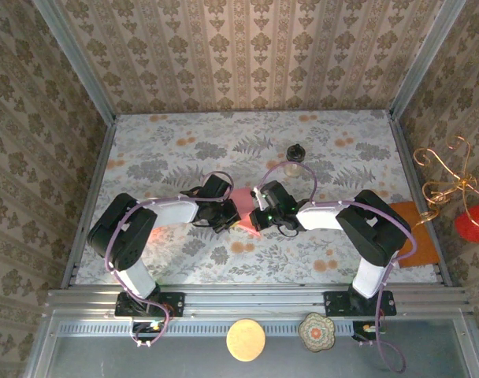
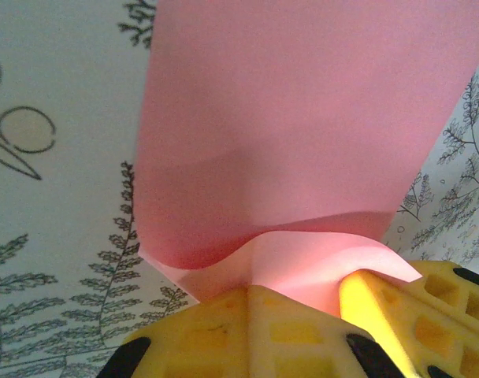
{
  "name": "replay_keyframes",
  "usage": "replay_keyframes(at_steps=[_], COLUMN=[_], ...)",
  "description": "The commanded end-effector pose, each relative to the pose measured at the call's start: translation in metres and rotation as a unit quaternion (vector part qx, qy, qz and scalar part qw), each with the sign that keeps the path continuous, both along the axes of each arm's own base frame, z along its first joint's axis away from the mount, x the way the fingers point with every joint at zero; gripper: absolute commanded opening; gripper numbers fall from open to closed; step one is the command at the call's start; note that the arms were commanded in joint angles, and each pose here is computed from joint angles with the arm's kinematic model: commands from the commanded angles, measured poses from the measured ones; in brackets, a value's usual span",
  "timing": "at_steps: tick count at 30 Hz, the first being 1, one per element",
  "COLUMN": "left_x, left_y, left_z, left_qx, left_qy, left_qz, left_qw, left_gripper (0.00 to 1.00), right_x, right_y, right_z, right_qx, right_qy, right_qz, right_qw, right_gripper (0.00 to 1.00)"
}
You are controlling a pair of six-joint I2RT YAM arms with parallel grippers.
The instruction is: Fold a paper plane with a square sheet of paper (pick it up from the middle)
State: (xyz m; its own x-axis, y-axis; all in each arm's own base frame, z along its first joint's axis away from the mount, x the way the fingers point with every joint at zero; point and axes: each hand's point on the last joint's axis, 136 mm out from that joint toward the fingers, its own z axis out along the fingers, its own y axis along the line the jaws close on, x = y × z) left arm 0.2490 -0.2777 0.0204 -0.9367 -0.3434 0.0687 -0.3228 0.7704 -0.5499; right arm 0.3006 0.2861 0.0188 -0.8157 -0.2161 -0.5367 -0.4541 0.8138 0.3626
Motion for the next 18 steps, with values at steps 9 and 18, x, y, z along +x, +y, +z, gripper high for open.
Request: replay_keyframes(at_steps=[9, 18], left_x=[-0.012, -0.011], left_y=[0.019, 0.018], left_z=[-0.023, -0.021], left_qx=[0.038, 0.038], left_qy=[0.034, 0.033], left_qz=[0.023, 0.02], left_qw=[0.998, 0.999], left_gripper=[0.08, 0.08], right_x=[-0.001, -0.04], right_y=[-0.028, -0.005], right_z=[0.039, 0.048], right_qx=[0.009, 0.072], right_qy=[0.053, 0.151], right_qz=[-0.089, -0.031], right_qw=[0.995, 0.985], right_gripper=[0.38, 0.21])
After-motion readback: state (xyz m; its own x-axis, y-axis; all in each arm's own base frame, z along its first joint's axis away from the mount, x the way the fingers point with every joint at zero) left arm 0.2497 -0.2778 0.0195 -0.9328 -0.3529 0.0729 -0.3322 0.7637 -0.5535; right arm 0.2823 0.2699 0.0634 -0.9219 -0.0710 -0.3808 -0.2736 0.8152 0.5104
